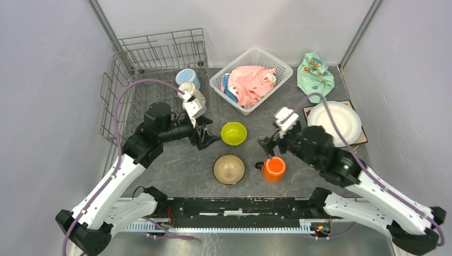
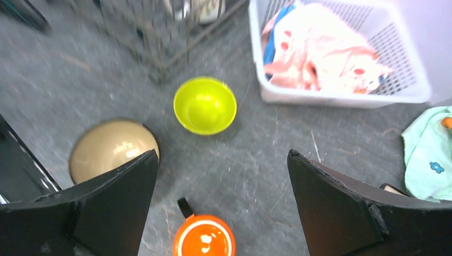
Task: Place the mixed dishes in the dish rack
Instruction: Pick up the cup at the center of the board.
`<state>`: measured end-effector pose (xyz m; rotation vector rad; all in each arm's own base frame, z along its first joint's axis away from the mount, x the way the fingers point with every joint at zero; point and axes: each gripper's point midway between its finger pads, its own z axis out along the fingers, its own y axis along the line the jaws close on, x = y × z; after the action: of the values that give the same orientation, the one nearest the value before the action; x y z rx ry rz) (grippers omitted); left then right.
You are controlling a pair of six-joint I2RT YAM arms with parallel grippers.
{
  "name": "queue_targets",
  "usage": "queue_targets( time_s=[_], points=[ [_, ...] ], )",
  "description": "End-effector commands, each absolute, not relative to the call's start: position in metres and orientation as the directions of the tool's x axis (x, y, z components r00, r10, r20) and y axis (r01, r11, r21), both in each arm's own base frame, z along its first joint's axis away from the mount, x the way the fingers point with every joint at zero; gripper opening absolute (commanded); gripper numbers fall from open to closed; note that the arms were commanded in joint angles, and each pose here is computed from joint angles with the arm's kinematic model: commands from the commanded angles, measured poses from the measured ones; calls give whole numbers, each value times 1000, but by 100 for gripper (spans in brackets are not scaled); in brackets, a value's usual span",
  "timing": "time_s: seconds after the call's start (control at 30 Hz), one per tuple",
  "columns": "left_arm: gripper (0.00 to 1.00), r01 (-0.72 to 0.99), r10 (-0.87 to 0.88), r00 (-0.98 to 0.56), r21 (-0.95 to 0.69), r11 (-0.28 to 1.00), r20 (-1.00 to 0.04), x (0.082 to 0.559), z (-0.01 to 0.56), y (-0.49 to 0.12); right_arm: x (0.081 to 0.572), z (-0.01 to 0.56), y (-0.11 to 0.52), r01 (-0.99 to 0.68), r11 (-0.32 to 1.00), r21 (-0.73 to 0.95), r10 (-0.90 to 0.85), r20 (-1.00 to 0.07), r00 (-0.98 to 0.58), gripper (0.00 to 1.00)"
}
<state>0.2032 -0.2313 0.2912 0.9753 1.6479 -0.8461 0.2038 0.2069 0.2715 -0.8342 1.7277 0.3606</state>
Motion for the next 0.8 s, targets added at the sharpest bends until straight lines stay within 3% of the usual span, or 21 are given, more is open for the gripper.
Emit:
queue_targets(
  time_s=[0.0,0.23,0.4,0.53,0.77],
  points=[
    [79,922,214,-108,-18,386,-971,210,278,-247,197,331,187,-619,785,-31,-77,-996,-48,98],
    [79,949,342,-104,10,316,-934,209,234,-284,184,354,159,-577,815,49,52,-999,-11,98],
    [76,976,431,-6,89,199,-902,201,212,-319,180,367,130,-506,856,109,136,-991,17,98],
    [75,995,455,27,67,72,-890,192,196,-346,172,381,110,-482,863,151,209,-975,70,98],
    [72,999,557,35,33,-15,-830,192,151,-384,170,376,97,-444,877,181,236,-969,70,98]
  ],
)
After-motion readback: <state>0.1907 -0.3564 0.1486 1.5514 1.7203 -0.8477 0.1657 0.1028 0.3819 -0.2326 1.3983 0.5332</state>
